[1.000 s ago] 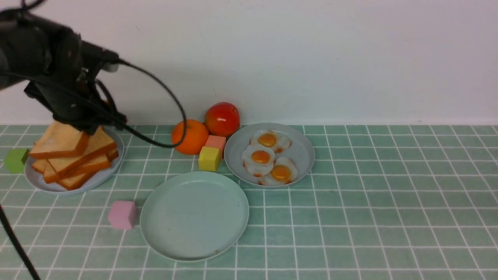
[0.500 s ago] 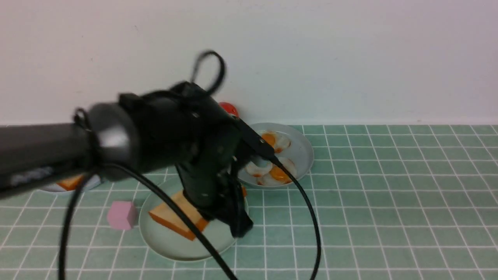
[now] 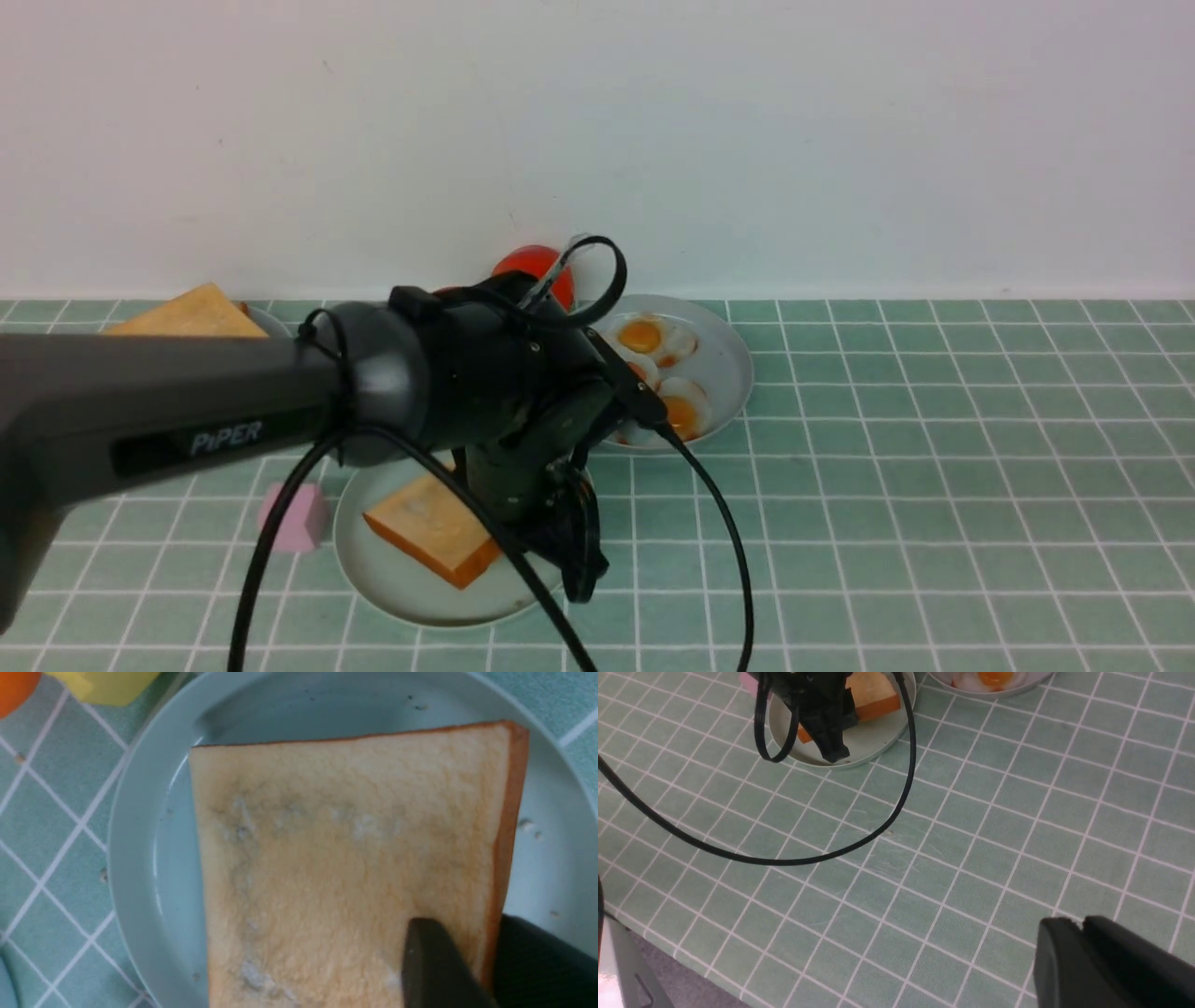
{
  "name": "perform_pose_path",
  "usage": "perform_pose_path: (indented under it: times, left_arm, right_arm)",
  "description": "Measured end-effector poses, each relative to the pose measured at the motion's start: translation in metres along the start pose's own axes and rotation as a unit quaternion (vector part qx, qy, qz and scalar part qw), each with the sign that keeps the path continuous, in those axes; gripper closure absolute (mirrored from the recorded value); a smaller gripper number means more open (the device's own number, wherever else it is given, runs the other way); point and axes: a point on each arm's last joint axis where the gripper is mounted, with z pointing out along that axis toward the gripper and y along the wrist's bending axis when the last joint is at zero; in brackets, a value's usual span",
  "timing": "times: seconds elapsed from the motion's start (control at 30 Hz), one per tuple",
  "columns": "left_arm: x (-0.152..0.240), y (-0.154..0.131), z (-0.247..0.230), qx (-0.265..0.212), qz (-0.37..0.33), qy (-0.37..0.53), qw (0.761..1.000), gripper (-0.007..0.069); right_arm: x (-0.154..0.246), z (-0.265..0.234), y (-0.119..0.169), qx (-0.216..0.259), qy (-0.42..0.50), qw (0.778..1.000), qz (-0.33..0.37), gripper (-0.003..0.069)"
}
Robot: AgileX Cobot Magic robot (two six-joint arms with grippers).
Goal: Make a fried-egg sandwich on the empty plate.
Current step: Use the left arm to put a slice of bread into the empty plate in the middle, then use the right arm to grab a fried egg
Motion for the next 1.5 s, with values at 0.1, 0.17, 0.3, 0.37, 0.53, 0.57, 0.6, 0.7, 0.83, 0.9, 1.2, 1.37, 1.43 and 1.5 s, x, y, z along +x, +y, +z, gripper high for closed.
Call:
perform_pose_path:
  times: [0.1,0.17,0.3,0.37,0.53,0.57,0.6,0.7,0.83,0.9,1.2,1.37,1.43,1.5]
  left_arm:
    - [0.000,0.002,-0.003,-0.007,-0.022,-0.004,1.000,0.0269]
    - [-0.001,0.004,-0.010,-0.008,-0.046,-0.013,0.999,0.0196]
    - [0.001,0.009,-0.054,-0.006,-0.085,-0.053,0.995,0.0111]
    - [0.005,0.010,-0.093,0.001,-0.105,-0.097,0.990,0.0135]
    - [0.029,0.018,-0.190,0.034,-0.154,-0.228,0.961,0.0341]
    - [0.045,0.025,-0.221,0.048,-0.174,-0.274,0.945,0.0426]
    - [0.061,0.029,-0.244,0.061,-0.189,-0.309,0.930,0.0510]
    - [0.108,0.034,-0.279,0.088,-0.209,-0.386,0.894,0.0638]
    - [0.166,0.028,-0.281,0.109,-0.219,-0.444,0.862,0.0638]
    - [0.197,0.022,-0.271,0.120,-0.231,-0.467,0.845,0.0638]
    - [0.234,0.007,-0.233,0.134,-0.250,-0.503,0.816,0.0638]
    - [0.233,0.007,-0.234,0.142,-0.259,-0.511,0.807,0.0638]
    - [0.231,0.007,-0.234,0.140,-0.256,-0.511,0.808,0.0638]
    - [0.229,0.006,-0.232,0.139,-0.255,-0.508,0.811,0.0638]
  right_arm:
    - [-0.002,0.000,-0.001,0.003,-0.012,1.000,0.000,0.0478]
    - [-0.005,0.001,-0.002,0.006,-0.019,1.000,0.001,0.0435]
    - [-0.015,0.016,-0.007,-0.002,-0.014,1.000,0.019,0.0352]
    - [-0.022,0.030,-0.012,-0.011,0.000,0.999,0.037,0.0342]
    - [-0.041,0.074,-0.027,-0.036,0.034,0.995,0.085,0.0361]
    - [-0.047,0.092,-0.033,-0.045,0.048,0.993,0.096,0.0383]
    - [-0.053,0.104,-0.037,-0.052,0.057,0.992,0.102,0.0399]
    - [-0.070,0.143,-0.050,-0.074,0.082,0.988,0.112,0.0447]
    - [-0.089,0.189,-0.062,-0.091,0.109,0.982,0.123,0.0474]
    - [-0.099,0.214,-0.060,-0.099,0.121,0.981,0.111,0.0475]
    - [-0.133,0.322,-0.065,-0.111,0.154,0.976,0.108,0.0382]
    - [-0.135,0.371,-0.082,-0.094,0.158,0.974,0.130,0.0293]
    - [-0.138,0.386,-0.087,-0.088,0.146,0.976,0.135,0.0270]
    - [-0.140,0.400,-0.092,-0.085,0.138,0.977,0.137,0.0257]
